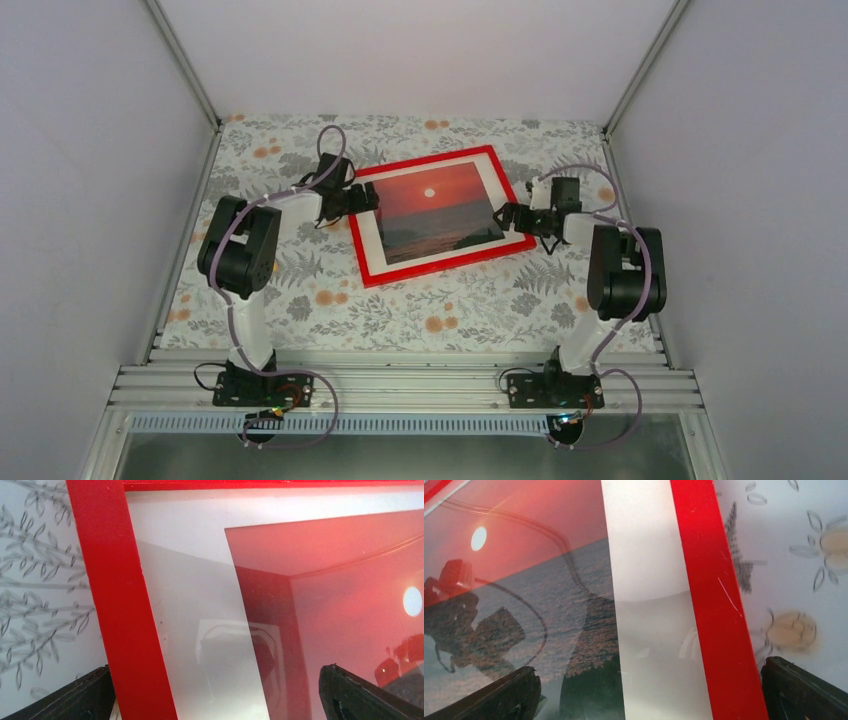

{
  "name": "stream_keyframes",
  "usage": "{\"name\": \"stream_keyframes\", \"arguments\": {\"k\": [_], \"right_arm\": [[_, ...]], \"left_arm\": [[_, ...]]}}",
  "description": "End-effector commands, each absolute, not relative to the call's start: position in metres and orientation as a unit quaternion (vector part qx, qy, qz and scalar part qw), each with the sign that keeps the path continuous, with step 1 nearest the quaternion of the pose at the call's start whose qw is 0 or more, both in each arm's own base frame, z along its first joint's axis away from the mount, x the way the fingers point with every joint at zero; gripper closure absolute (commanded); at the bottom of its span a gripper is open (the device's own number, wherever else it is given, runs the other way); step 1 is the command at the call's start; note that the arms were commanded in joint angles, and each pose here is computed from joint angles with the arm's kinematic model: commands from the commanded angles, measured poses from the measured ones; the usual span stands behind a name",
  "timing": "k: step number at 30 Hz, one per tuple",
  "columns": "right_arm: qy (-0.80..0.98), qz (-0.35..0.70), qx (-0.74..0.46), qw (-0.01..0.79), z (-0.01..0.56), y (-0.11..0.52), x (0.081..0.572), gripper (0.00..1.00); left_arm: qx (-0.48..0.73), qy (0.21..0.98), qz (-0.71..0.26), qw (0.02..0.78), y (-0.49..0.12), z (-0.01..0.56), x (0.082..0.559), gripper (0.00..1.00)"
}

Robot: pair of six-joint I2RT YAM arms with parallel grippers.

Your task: Take the photo out of the frame

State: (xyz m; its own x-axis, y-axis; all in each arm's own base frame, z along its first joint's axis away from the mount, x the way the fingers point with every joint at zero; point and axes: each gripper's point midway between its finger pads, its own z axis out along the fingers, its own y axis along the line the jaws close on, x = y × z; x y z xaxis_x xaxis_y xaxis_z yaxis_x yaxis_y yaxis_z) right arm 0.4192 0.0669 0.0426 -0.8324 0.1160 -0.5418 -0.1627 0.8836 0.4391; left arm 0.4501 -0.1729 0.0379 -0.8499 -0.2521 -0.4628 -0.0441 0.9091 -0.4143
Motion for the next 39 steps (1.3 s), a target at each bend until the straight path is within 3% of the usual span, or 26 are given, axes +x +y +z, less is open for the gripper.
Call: {"name": "stream_keyframes", "arguments": {"k": [1,13,20,29,33,39], "right_arm": [[0.925,0.281,0.006,0.257,0.04,0.089,0.388,0.0],[0.922,0.211,0.051,0.319,0.082,0.062,0.379,0.0],[0.919,0.189,0.036,0.345,0.104,0.069,0.358,0.0],[0.907,0.209,-0.05,0.361,0.127,0.12,0.325,0.0],[0.903,0.213,-0.085,0.362,0.131,0.142,0.31,0.01],[0.9,0.217,-0.116,0.359,0.132,0.165,0.296,0.02]], "left_arm": [[-0.045,0.949,-0.213,0.229,-0.192,0.026,0.45,0.0],[-0.075,0.945,-0.17,0.269,-0.165,0.061,0.45,0.0],[-0.097,0.944,-0.136,0.283,-0.13,0.074,0.4,0.0],[-0.07,0.951,-0.111,0.281,-0.144,0.067,0.328,0.02],[-0.058,0.953,-0.101,0.281,-0.157,0.062,0.317,0.06],[-0.05,0.958,-0.103,0.263,-0.165,0.044,0.313,0.25]]}}
